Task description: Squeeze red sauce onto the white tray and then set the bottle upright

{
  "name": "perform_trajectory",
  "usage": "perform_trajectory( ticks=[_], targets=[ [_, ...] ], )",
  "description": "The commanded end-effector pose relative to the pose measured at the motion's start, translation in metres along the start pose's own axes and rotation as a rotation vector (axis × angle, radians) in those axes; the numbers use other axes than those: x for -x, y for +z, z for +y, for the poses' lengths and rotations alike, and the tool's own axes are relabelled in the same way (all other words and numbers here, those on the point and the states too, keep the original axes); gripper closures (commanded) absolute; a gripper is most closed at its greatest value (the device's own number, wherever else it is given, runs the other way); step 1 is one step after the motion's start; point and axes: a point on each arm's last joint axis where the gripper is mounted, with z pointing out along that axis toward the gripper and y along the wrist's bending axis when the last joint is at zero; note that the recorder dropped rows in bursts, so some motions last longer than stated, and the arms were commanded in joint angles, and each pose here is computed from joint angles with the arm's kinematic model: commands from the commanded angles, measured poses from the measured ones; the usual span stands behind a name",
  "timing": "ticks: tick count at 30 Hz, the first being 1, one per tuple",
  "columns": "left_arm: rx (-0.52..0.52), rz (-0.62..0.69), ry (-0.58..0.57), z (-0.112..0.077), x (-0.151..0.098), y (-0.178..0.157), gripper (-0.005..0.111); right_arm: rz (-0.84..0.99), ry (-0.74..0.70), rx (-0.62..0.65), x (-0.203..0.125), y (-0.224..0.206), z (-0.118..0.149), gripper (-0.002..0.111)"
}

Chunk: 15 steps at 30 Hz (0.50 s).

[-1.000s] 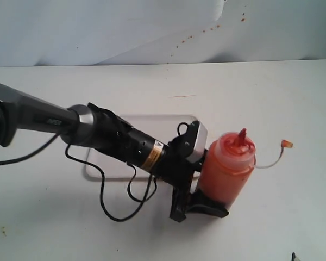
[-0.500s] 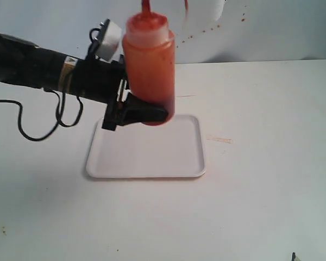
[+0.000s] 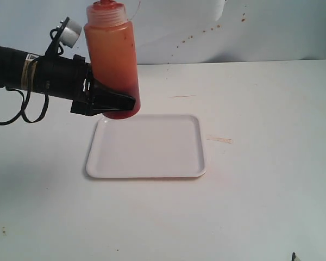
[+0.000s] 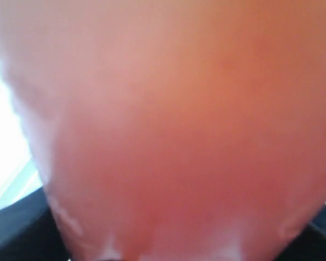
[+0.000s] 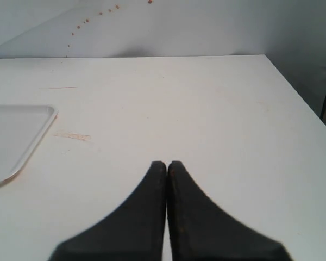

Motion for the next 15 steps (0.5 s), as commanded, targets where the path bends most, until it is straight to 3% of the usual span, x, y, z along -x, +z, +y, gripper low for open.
perform_trajectory(
  ticks=[1,5,9,12,15],
  targets=[
    [0.058,-0.028,-0.049,0.004,-0.004,-0.014,0.107,-0.015,-0.033,-0.005,0.0,0.0,0.0,0.108],
    [0.138,-0.013,-0.079,0.012,-0.014,-0.022,0.107,-0.101,-0.024,-0.001,0.008,0.0,0.0,0.108],
    [0.264,0.025,-0.094,0.023,-0.022,-0.027,0.107,-0.23,0.156,0.041,0.02,-0.002,0.002,0.108],
    [0.356,0.056,-0.085,0.031,-0.025,-0.028,0.107,-0.46,0.18,0.023,0.039,-0.009,-0.002,0.108],
    [0.452,0.1,-0.035,0.038,-0.027,-0.029,0.107,-0.629,0.353,0.036,0.052,-0.017,-0.007,0.108]
  ],
)
